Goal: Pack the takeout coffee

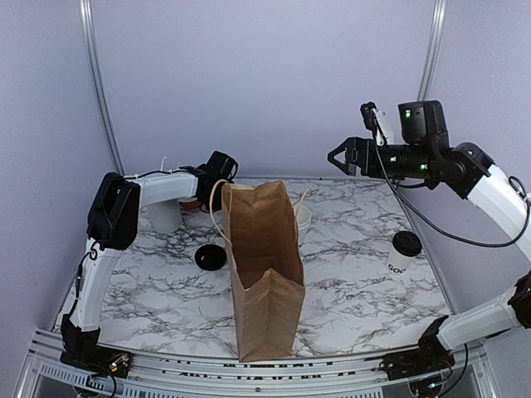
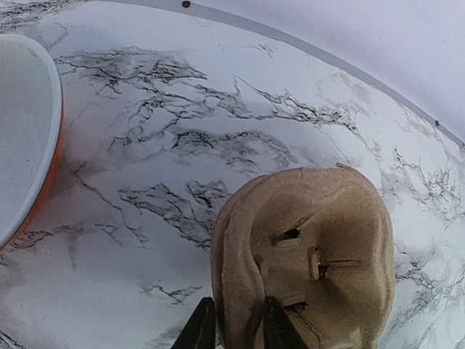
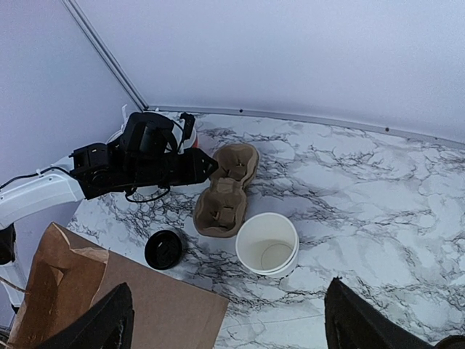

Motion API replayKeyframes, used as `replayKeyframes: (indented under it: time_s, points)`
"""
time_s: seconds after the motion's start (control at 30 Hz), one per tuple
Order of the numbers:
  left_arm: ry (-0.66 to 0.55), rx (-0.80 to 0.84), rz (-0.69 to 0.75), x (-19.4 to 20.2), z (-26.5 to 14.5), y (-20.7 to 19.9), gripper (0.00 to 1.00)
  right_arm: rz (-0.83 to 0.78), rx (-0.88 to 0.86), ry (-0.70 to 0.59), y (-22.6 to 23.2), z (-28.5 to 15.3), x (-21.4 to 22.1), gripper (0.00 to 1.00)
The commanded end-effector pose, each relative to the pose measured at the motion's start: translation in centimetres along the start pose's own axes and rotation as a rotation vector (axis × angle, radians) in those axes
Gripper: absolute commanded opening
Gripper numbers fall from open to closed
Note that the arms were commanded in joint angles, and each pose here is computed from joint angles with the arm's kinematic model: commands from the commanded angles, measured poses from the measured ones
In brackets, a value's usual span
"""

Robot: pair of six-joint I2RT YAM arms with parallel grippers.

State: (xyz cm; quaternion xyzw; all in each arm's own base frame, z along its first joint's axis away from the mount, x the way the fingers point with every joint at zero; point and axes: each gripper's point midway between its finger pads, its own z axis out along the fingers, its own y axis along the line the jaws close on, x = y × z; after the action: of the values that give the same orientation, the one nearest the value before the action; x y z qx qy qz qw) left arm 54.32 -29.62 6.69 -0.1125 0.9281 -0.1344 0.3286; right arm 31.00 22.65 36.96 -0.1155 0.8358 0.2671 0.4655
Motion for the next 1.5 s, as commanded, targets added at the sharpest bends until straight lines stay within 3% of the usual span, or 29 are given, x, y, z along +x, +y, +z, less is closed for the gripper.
replayKeyframes:
  time_s: [0.0, 0.67, 0.97, 1.3, 1.47]
  points:
    - [0.022, -0.047, 0.043, 0.6, 0.7, 0.7, 0.24, -0.012, -0.008, -0.047, 0.2, -1.4, -1.3, 0.88]
    - [0.001, -0.109, 0.074, -0.1, -0.9, 2.2, 0.05, -0.008, -0.019, -0.053, 0.2, -1.2, -1.3, 0.88]
    - [0.030, -0.075, 0.149, -0.5, -2.7, 2.8, 0.05, -0.001, -0.030, -0.046, 0.4, -0.7, -1.1, 0.88]
    - [0.116, 0.007, 0.217, -0.9, -2.0, 2.7, 0.05, 0.003, -0.036, -0.040, 0.5, -0.4, -1.1, 0.88]
    - [0.096, 0.005, 0.240, -2.2, -2.7, 2.4, 0.16, 0.005, -0.034, -0.035, 0.4, -0.4, -0.9, 0.88]
